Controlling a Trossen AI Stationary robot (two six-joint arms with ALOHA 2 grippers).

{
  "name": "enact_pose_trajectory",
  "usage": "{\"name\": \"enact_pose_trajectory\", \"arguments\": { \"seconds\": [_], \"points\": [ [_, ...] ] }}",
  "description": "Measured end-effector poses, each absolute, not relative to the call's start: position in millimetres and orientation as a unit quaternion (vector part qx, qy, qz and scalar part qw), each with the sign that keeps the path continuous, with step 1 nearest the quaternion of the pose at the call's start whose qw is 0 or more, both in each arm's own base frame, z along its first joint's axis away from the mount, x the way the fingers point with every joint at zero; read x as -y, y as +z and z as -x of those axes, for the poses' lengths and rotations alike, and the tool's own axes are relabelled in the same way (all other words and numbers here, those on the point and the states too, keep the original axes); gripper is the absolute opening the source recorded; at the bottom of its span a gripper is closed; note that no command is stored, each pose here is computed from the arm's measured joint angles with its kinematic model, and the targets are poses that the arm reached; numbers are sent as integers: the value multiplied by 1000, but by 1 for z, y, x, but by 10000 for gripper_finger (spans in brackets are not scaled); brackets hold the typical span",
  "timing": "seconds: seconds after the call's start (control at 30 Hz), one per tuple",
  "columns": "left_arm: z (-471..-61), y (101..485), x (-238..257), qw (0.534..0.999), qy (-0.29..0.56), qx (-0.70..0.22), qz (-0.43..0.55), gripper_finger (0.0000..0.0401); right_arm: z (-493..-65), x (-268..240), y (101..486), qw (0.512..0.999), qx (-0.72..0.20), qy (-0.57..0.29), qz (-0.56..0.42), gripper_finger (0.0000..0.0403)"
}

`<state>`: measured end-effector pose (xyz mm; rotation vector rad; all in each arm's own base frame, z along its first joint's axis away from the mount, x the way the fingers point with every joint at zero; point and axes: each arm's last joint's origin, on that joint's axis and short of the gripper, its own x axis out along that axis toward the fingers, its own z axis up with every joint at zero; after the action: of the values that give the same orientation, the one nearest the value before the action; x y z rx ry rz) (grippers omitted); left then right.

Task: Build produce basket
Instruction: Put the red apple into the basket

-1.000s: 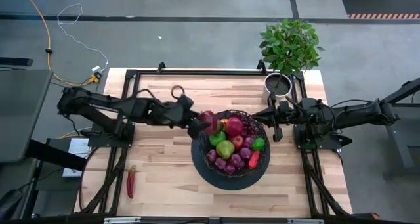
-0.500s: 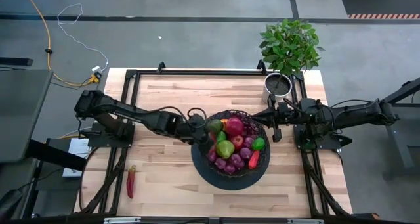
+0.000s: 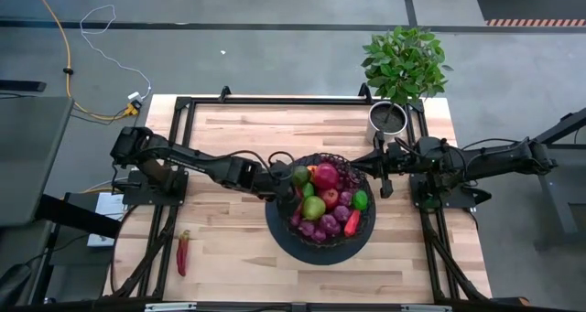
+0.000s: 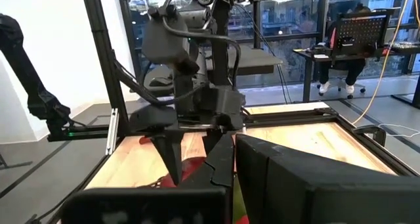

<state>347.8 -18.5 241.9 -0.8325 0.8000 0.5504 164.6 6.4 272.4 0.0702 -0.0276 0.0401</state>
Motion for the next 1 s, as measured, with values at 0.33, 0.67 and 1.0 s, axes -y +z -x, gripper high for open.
{"name": "enact_pose_trajectory", "arguments": {
  "seconds": [0.33,0.67,1.0],
  "points": [
    [-348,242,19,800,249,-376,396,349,-165,-6,272,999,13,20,-37,0],
    [-349,242,15,813,235,-384,370,350,-165,-6,272,999,13,20,-41,0],
    [-349,242,15,818,218,-394,357,396,-165,-6,272,999,13,20,-41,0]
  ]
}}
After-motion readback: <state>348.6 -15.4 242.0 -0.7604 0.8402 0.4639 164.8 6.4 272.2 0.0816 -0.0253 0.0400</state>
